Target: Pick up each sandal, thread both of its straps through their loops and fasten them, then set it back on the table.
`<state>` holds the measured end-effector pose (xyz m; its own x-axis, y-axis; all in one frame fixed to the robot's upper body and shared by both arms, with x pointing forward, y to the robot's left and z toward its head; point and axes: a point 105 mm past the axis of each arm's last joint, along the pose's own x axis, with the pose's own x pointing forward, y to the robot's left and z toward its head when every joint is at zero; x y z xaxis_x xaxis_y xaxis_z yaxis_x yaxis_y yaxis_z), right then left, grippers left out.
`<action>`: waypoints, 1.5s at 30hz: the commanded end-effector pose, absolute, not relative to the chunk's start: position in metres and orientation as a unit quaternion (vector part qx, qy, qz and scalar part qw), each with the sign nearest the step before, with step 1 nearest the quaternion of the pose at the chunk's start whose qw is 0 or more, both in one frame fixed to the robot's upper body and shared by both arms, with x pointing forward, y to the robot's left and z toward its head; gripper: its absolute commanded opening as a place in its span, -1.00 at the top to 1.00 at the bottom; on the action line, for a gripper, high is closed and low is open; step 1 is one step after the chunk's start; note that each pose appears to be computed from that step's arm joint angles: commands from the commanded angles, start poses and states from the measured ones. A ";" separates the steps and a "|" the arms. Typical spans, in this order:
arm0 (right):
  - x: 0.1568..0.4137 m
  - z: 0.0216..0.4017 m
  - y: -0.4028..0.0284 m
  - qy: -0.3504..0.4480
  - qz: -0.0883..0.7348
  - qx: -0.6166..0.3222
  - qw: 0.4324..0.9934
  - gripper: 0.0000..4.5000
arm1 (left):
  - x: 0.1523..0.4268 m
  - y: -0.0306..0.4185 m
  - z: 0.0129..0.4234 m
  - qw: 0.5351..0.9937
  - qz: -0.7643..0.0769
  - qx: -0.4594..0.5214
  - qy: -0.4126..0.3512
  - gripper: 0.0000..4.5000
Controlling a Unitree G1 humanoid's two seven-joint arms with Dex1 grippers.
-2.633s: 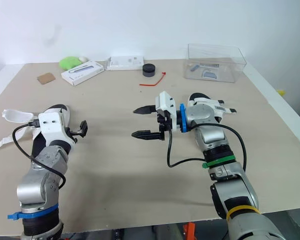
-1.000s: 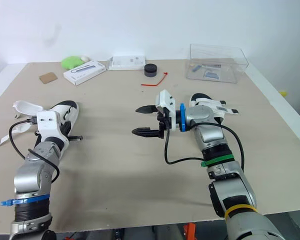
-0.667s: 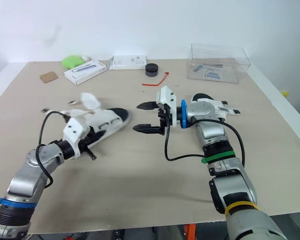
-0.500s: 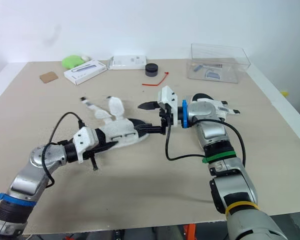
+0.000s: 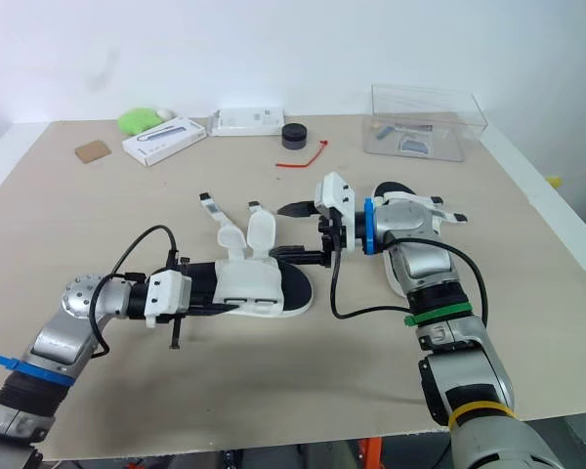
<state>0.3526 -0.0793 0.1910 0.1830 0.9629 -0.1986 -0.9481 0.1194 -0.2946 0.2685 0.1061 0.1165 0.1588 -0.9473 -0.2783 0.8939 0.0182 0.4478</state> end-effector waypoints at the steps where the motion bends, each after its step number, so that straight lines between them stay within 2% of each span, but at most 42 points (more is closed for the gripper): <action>1: 0.349 0.208 -0.084 -0.049 0.632 -0.186 0.750 -1.00 | 0.250 0.102 0.124 0.699 -0.660 0.267 -0.070 0.98; 14: 0.351 0.209 -0.083 -0.045 0.632 -0.180 0.752 -1.00 | 0.253 0.104 0.125 0.764 -0.598 0.239 -0.041 0.98; 28: 0.340 0.199 -0.094 -0.017 0.643 -0.187 0.742 -1.00 | 0.248 0.107 0.128 0.760 -0.610 0.223 -0.013 0.98; 31: 0.336 0.194 -0.102 -0.006 0.644 -0.193 0.740 -0.60 | 0.244 0.107 0.129 0.743 -0.629 0.229 -0.007 0.55; 33: 0.334 0.192 -0.107 0.003 0.642 -0.195 0.741 -0.19 | 0.244 0.108 0.131 0.738 -0.637 0.224 -0.005 0.13; 35: 0.330 0.192 -0.109 0.008 0.643 -0.194 0.741 0.30 | 0.244 0.108 0.135 0.737 -0.641 0.216 -0.004 -0.35; 38: 0.316 0.188 -0.105 0.020 0.652 -0.180 0.736 0.95 | 0.241 0.109 0.141 0.738 -0.644 0.199 0.005 -0.98; 42: 0.299 0.173 -0.098 0.042 0.659 -0.168 0.732 0.98 | 0.233 0.118 0.150 0.743 -0.647 0.168 0.034 -0.99; 45: 0.299 0.158 -0.092 0.055 0.650 -0.173 0.738 0.98 | 0.233 0.127 0.161 0.753 -0.638 0.152 0.051 -0.99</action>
